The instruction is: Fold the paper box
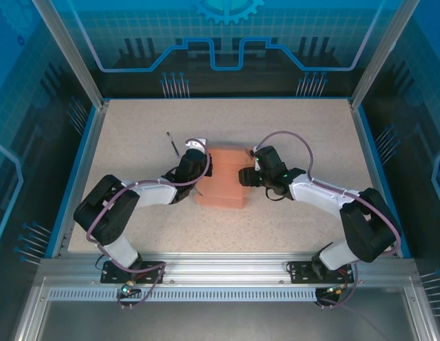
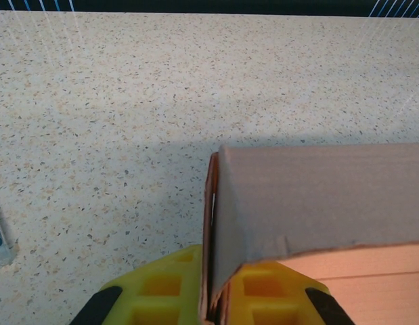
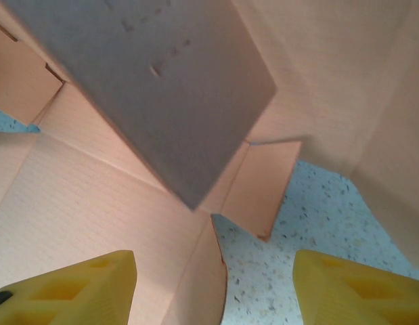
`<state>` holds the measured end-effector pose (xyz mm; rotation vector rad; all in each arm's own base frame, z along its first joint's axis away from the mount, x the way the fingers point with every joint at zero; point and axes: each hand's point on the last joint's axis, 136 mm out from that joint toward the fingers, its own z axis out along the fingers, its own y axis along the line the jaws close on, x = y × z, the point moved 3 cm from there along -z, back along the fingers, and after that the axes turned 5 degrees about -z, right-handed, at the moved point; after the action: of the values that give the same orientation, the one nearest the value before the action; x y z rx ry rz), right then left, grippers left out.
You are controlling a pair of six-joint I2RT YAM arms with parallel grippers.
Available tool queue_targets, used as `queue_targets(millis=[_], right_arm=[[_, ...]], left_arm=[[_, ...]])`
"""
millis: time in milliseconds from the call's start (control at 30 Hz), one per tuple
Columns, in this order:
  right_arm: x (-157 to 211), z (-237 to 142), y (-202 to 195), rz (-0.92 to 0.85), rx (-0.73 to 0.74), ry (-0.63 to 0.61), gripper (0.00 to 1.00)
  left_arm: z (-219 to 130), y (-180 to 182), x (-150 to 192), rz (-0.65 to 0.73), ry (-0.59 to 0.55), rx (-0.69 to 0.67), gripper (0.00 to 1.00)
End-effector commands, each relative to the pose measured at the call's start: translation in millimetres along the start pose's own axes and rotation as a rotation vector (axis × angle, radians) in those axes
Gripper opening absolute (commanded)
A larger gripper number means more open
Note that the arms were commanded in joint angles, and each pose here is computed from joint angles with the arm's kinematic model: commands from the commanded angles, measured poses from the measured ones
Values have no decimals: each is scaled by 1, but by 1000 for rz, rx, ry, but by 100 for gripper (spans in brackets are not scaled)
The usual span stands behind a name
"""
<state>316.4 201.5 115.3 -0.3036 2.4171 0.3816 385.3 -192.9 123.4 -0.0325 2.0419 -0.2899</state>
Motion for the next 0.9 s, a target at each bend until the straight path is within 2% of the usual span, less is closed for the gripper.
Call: queue_targets(millis=[0, 367, 867], right_arm=[[-12, 7, 5, 8, -8, -67, 63], [-30, 6, 21, -21, -100, -151, 61], [-25, 23, 39, 11, -220, -132, 51]], left_arm=[[-8, -3, -11, -15, -40, 15, 4], [-8, -3, -10, -12, -38, 16, 4], [-9, -4, -10, -20, -36, 24, 4]])
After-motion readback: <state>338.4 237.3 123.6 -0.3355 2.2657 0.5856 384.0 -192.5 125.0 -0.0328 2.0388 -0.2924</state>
